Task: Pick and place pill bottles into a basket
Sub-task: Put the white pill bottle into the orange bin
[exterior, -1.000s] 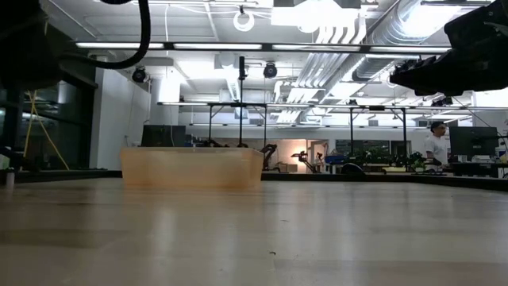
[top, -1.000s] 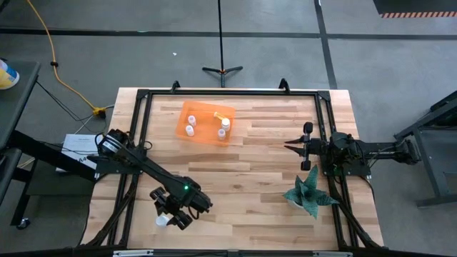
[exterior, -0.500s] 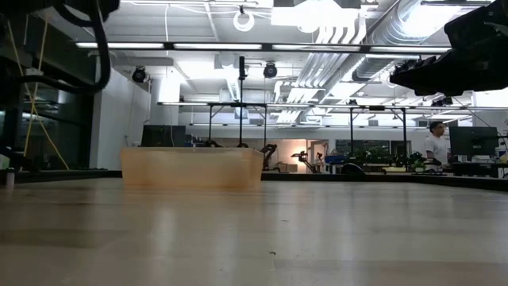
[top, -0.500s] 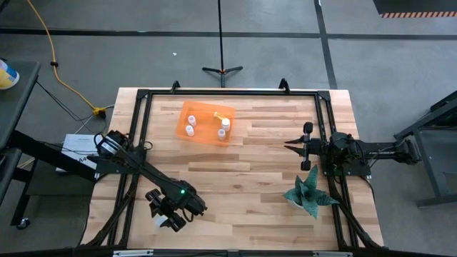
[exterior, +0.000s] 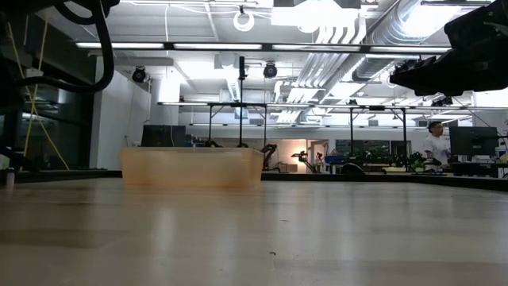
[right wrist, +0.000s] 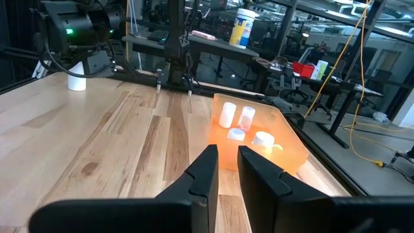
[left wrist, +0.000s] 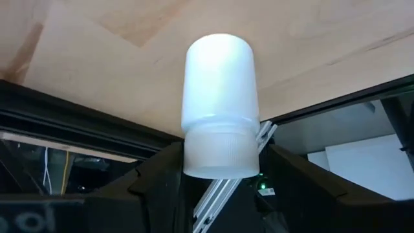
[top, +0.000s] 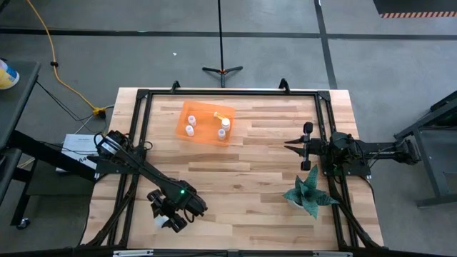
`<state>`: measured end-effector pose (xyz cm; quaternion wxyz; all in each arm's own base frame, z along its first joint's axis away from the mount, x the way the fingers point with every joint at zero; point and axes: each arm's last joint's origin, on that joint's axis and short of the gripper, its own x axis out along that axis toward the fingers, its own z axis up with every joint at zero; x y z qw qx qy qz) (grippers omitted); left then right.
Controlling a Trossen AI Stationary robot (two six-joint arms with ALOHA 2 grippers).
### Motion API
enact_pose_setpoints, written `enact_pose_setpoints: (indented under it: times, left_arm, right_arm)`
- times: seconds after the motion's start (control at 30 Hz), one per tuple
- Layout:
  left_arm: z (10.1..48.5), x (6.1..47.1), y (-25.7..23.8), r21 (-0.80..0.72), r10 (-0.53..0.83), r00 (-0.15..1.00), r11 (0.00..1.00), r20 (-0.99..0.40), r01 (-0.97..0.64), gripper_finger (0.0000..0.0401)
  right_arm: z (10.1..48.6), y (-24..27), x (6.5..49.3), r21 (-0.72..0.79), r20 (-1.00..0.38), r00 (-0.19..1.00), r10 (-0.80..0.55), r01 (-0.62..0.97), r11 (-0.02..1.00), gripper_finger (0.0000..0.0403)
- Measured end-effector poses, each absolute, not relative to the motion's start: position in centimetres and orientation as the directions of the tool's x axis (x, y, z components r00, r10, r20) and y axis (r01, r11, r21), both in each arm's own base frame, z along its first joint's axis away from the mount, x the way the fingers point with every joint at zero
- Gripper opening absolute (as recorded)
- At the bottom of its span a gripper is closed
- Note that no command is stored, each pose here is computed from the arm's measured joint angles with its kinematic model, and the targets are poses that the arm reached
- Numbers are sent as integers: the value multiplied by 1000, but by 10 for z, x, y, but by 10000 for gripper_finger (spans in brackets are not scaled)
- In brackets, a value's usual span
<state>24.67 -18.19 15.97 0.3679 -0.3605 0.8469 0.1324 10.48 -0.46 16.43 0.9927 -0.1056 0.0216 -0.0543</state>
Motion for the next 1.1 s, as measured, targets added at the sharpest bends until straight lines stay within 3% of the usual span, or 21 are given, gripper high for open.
enact_pose_setpoints:
  times: [0.67,0.97,1.1]
  left_arm:
    - [159,246,-183,-108,-492,-461,761,-739,-640,260]
    - [159,246,-183,-115,-495,-462,764,-736,-635,198]
    - [159,246,-183,-157,-494,-462,789,-736,-594,196]
  right_arm:
    - [163,-5,105,-213,-46,993,-113,100,972,49]
    - [163,-5,105,-213,-47,993,-113,100,972,52]
    - [163,-5,105,-213,-47,993,-113,100,972,52]
